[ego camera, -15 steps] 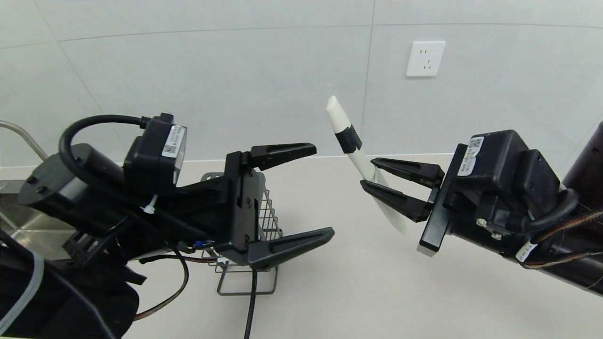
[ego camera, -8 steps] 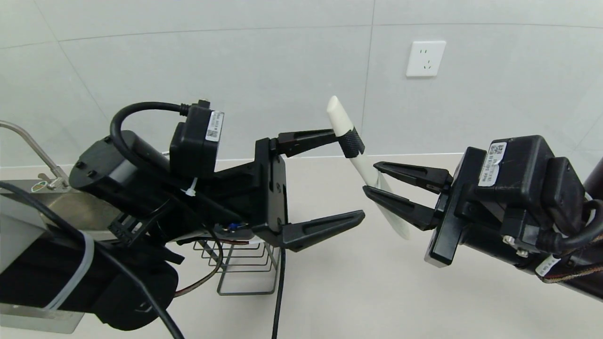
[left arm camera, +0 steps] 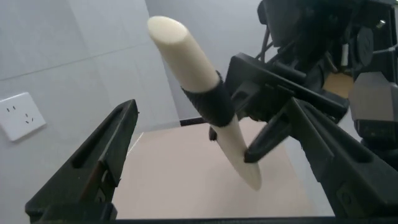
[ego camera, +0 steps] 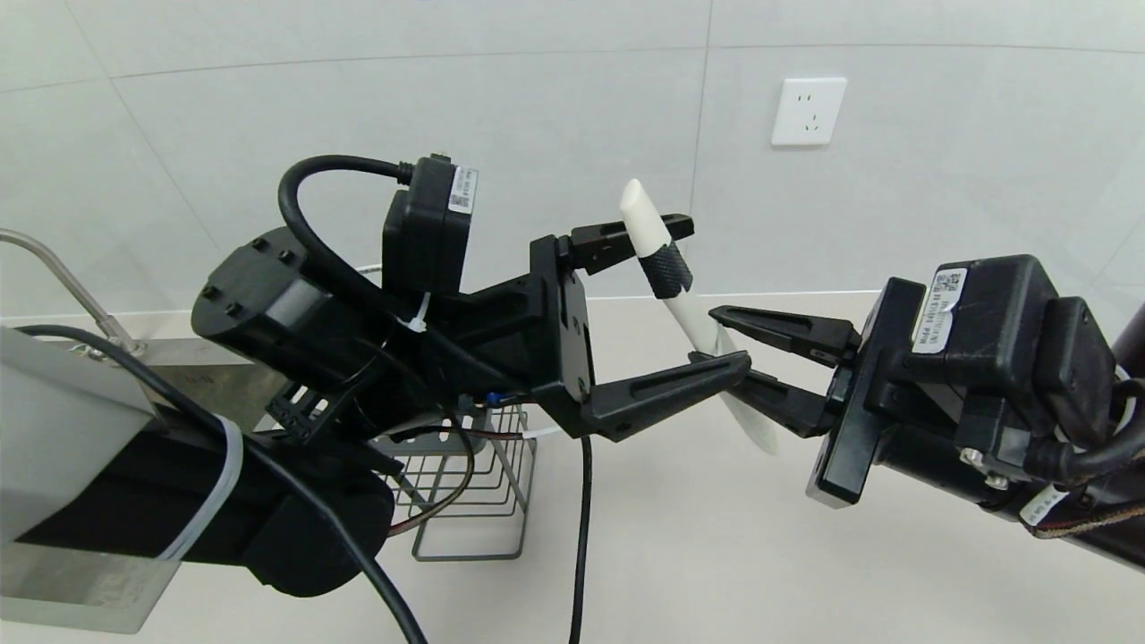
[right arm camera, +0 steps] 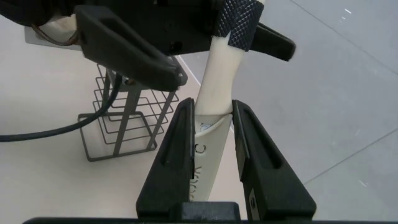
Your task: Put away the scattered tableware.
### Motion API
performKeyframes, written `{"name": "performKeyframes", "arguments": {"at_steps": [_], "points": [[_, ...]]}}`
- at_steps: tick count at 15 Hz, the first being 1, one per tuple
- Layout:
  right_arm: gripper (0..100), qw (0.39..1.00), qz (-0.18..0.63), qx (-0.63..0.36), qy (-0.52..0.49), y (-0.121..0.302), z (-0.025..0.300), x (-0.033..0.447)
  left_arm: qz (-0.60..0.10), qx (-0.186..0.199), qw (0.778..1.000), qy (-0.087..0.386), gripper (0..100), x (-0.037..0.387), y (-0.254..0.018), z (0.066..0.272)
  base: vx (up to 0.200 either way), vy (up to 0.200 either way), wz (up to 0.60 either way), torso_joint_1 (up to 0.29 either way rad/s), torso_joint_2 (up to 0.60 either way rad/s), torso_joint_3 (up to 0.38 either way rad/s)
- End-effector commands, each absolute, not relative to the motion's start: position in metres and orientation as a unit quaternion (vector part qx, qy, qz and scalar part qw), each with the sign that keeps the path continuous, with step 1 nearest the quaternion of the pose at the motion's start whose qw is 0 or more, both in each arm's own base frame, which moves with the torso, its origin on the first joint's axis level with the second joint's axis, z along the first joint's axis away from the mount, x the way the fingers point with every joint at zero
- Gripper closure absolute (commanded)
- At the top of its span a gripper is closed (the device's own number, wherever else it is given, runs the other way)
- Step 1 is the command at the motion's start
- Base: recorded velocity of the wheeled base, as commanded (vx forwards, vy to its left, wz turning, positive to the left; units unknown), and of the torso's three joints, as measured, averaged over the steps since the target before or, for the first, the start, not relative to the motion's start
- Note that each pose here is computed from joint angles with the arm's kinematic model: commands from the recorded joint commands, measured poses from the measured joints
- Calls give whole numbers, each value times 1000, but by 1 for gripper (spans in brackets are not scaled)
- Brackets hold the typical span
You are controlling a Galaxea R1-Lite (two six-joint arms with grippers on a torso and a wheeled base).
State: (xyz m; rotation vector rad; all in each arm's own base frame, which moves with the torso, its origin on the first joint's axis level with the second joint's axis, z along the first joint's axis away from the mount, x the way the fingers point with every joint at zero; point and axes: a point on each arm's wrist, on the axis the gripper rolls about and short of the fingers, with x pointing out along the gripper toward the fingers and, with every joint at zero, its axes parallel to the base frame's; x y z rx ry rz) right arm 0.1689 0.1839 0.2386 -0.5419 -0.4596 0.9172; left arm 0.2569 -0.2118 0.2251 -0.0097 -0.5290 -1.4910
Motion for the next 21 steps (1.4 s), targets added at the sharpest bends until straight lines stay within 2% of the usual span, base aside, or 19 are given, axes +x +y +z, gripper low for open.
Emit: {"name": "performKeyframes", "arguments": {"at_steps": [1,6,14,15,18,19,21], "points": [[100,836,432,-255,-221,184,240,168,-677,-9,696,-239,0,252,-216,227,0,0,0,0,0,0],[100,836,432,-253,-225,183,241,167,-682,-26,690,-242,0,248,-214,241,0,0,0,0,0,0],[100,835,431,-249,-234,183,245,165,-683,-29,690,-239,0,247,-213,241,0,0,0,0,0,0],[100,836,430,-249,-235,182,246,165,-682,-29,690,-240,100,246,-213,241,0,0,0,0,0,0],[100,836,428,-247,-237,181,246,165,-682,-27,690,-242,100,246,-213,241,0,0,0,0,0,0],[0,837,428,-248,-235,181,246,165,-682,-27,690,-242,100,246,-213,241,0,0,0,0,0,0],[0,838,428,-250,-228,183,242,168,-681,-27,690,-242,100,246,-213,241,0,0,0,0,0,0]]}}
